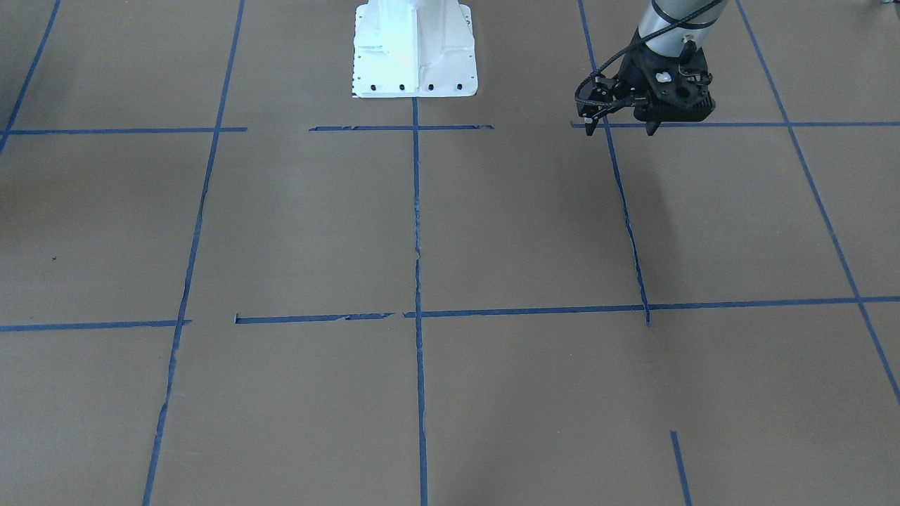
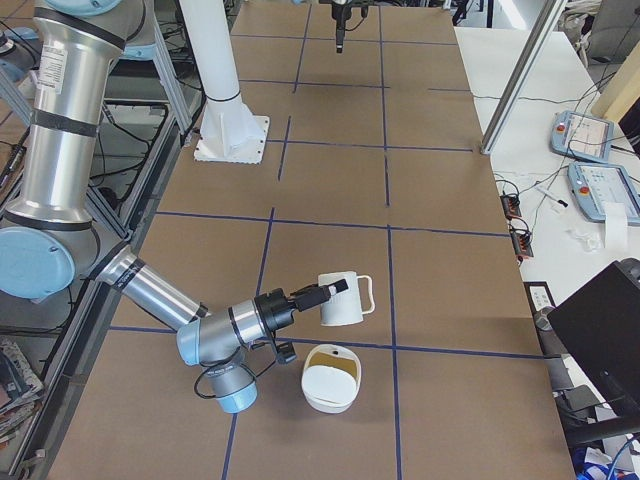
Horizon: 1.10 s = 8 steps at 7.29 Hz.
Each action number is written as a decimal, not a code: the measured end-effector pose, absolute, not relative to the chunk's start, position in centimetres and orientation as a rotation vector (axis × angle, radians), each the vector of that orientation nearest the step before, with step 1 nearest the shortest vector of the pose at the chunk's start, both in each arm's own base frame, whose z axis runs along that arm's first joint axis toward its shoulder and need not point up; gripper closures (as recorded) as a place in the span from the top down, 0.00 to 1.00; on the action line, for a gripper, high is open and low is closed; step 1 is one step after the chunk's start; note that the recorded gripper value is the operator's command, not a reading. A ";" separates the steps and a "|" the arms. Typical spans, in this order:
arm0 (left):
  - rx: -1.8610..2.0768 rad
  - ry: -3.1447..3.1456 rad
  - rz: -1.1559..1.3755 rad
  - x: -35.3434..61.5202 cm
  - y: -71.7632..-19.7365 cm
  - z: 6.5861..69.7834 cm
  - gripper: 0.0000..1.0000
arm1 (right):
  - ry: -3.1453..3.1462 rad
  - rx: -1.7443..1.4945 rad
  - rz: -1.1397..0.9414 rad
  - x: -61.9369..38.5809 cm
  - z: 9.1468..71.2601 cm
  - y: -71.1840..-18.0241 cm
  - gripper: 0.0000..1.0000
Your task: Left arm hands cup to right arm to dump lemon
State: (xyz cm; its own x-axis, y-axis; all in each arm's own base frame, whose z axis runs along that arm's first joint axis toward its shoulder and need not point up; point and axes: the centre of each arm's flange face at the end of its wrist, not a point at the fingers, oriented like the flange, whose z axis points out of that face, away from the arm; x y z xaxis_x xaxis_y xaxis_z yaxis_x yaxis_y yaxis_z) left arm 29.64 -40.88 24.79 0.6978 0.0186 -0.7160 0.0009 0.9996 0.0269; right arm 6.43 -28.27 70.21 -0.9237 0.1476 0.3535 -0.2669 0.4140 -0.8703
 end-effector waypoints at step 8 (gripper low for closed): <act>0.025 0.797 0.009 29.6 -40.9 24.9 1.00 | -1.798 0.729 1.043 5.6 71.9 -26.1 0.00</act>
State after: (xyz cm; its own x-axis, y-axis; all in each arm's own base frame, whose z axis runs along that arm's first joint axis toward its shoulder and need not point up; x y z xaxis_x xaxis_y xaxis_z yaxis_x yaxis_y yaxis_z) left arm 29.63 -40.87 24.86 0.6986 0.0179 -0.7152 0.0008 0.9997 0.0258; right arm 5.57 -26.14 71.87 -0.4165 -0.0480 0.9079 -0.8116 0.4695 -0.3476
